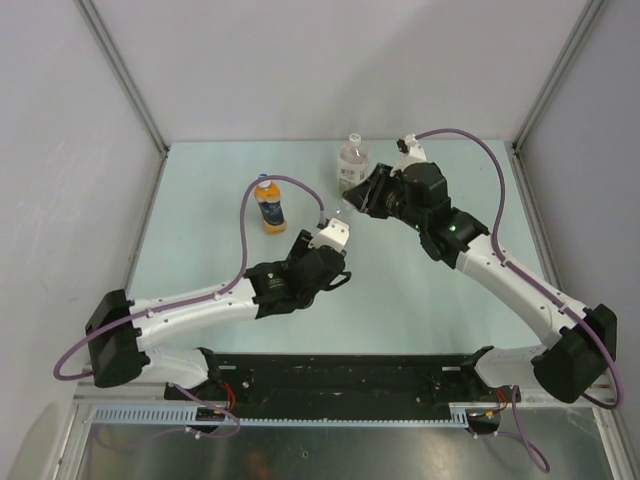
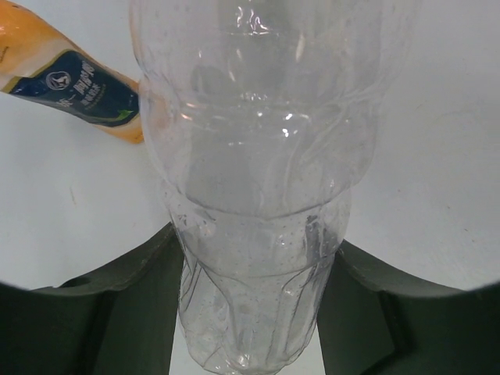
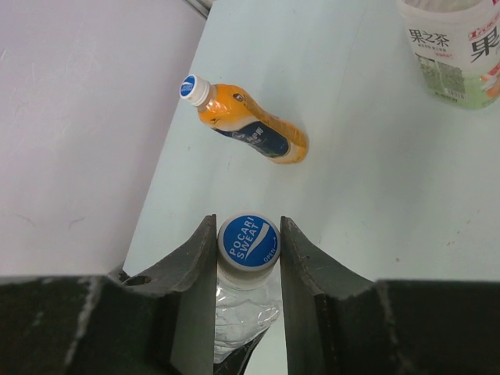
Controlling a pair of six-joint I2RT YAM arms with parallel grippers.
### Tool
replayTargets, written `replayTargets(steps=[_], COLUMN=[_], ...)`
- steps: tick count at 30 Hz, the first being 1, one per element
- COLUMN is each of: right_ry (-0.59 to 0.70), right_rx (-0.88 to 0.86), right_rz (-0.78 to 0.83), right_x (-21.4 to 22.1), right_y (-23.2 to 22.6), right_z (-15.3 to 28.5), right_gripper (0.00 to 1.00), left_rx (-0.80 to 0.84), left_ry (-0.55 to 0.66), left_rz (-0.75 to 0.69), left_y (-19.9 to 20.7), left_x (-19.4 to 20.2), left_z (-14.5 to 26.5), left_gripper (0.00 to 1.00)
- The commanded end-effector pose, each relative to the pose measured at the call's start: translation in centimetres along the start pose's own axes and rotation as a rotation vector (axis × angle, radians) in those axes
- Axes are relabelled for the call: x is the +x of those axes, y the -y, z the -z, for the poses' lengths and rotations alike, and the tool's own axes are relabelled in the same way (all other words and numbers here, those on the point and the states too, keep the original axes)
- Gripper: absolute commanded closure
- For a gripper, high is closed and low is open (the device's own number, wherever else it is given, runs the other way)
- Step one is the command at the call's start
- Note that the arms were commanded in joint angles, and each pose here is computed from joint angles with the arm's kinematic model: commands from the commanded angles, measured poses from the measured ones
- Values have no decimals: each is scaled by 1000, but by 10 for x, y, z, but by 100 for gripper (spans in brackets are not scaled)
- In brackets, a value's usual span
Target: Unscrew the bottle caps
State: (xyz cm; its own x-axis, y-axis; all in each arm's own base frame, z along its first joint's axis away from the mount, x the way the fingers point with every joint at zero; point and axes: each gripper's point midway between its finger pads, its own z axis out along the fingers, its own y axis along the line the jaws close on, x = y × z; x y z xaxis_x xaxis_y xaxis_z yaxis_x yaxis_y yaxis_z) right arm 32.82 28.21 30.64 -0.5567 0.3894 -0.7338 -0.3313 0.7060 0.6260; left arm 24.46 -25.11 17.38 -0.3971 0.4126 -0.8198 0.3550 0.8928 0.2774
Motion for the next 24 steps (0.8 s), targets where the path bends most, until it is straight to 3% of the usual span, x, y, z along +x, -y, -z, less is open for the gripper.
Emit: replayTargets(steps=[1,13,24], right_ry=[29,68,129], right_rx=[-158,-432,-655], right_rz=[104,59,268], right_x=[-16,-26,-24], right_y=[-37,-47,-71], right_z=[19,55,103], right_gripper=[100,100,100], left_rx=[162,561,1139], left_ry=[87,263,440], left_rz=[43,55,-76], left_y=[10,39,93], left_x=[-31,-55,-60], left_z=[15,61,150], left_gripper=[100,100,100])
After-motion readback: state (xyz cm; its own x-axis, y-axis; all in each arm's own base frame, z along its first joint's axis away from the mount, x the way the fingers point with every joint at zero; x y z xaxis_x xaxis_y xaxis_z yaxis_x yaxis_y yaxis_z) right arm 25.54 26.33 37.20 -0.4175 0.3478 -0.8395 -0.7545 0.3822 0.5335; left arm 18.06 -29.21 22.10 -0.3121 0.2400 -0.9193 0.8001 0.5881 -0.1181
